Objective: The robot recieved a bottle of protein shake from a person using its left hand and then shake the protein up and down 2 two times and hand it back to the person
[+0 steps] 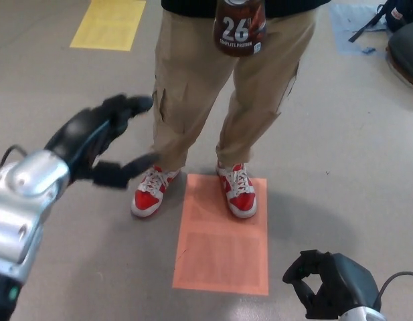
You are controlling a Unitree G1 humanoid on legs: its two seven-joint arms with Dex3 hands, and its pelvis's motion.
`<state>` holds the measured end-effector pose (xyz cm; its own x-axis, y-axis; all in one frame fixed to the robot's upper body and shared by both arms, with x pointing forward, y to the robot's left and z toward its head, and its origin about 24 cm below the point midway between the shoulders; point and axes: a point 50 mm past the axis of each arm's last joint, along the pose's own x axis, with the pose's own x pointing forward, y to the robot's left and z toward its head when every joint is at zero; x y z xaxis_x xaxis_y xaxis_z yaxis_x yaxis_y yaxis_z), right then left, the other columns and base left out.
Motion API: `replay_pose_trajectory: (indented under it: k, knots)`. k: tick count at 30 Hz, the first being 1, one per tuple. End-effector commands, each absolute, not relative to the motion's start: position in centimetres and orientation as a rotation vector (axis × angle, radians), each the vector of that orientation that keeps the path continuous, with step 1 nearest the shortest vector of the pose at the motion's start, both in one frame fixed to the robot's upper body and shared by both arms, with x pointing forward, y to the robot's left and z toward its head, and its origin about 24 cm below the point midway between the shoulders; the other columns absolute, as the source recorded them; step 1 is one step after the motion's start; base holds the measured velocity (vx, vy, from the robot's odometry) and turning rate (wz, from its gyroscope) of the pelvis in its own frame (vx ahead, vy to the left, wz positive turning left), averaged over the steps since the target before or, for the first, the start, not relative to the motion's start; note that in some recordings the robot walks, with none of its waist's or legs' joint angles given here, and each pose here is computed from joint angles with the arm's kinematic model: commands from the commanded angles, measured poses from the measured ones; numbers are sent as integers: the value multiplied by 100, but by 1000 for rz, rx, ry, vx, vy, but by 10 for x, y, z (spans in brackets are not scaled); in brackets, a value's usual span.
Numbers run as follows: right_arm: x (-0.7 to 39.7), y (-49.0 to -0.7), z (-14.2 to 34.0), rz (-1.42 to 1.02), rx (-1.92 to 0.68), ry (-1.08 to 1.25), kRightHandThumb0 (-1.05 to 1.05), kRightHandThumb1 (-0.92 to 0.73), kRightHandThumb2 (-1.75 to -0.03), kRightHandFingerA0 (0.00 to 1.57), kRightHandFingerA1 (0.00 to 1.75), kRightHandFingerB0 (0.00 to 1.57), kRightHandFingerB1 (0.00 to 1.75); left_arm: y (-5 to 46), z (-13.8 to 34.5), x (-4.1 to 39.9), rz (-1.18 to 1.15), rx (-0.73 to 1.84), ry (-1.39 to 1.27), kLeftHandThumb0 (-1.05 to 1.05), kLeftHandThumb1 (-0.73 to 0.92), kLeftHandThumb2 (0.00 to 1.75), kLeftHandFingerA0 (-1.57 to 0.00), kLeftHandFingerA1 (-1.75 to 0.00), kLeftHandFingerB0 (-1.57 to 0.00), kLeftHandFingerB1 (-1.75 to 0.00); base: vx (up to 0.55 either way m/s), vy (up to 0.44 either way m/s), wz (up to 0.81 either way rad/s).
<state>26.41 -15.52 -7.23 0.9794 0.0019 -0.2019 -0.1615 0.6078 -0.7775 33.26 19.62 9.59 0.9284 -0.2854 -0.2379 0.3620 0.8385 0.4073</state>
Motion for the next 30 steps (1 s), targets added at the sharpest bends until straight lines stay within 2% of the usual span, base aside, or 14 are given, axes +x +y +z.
replay_pose_trajectory:
  k: [1, 3, 7, 9, 12, 14, 15, 16, 17, 18, 19, 22, 23, 30]
  knots:
    - [283, -162, -57, 50, -916, 170, -48, -54, -116, 105, 109, 92, 86, 247, 40, 295, -163, 807, 89, -49, 53, 56, -49, -38, -24, -30, 0, 0, 0]
    - [285, -163, -56, 45, -916, 176, -49, -54, -114, 100, 105, 91, 83, 254, 25, 288, -140, 863, 110, -48, 54, 56, -50, -39, -24, -30, 0, 0, 0]
    - [288, -164, -53, 42, -914, 164, -45, -53, -113, 102, 100, 95, 76, 264, -6, 272, -90, 945, 167, -46, 52, 56, -55, -41, -23, -30, 0, 0, 0]
    - [290, -164, -52, 39, -907, 161, -45, -53, -116, 102, 103, 91, 84, 265, -12, 269, -82, 982, 175, -46, 52, 56, -56, -41, -22, -30, 0, 0, 0]
    - [290, -164, -52, 44, -908, 174, -45, -53, -115, 102, 103, 91, 83, 268, -28, 259, -93, 1028, 225, -45, 53, 57, -54, -40, -20, -29, 0, 0, 0]
    - [292, -164, -50, 44, -907, 176, -44, -53, -115, 100, 101, 90, 82, 269, -30, 259, -91, 1036, 228, -46, 54, 57, -54, -40, -20, -29, 0, 0, 0]
    - [292, -165, -50, 45, -908, 177, -43, -52, -113, 100, 102, 95, 72, 269, -33, 256, -95, 1043, 238, -56, 47, 72, -45, -48, -14, -37, 0, 0, 0]
    - [292, -165, -50, 45, -909, 178, -43, -52, -113, 100, 102, 95, 72, 270, -35, 255, -97, 1046, 241, -56, 47, 72, -45, -48, -14, -37, 0, 0, 0]
    - [293, -165, -50, 45, -907, 181, -43, -51, -115, 101, 103, 91, 82, 270, -35, 256, -97, 1043, 241, -47, 58, 58, -48, -38, -18, -28, 0, 0, 0]
    - [294, -165, -50, 45, -906, 182, -43, -51, -115, 101, 103, 91, 82, 271, -35, 256, -96, 1042, 240, -47, 58, 58, -48, -38, -18, -28, 0, 0, 0]
    - [294, -165, -50, 46, -912, 181, -45, -55, -110, 105, 104, 96, 71, 271, -37, 256, -105, 1022, 261, -54, 49, 72, -37, -45, -12, -36, 0, 0, 0]
    - [297, -165, -46, 40, -914, 171, -43, -52, -112, 105, 107, 97, 73, 268, -36, 261, -120, 1039, 252, -54, 51, 74, -33, -44, -9, -35, 0, 0, 0]
    - [299, -164, -45, 40, -913, 167, -45, -53, -114, 108, 109, 91, 83, 268, -34, 264, -129, 1051, 250, -56, 53, 75, -34, -44, -10, -35, 0, 0, 0]
    - [304, -162, -41, 33, -901, 166, -45, -52, -116, 104, 109, 92, 84, 264, -32, 273, -161, 1182, 213, -60, 57, 80, -35, -45, -9, -37, 0, 0, 0]
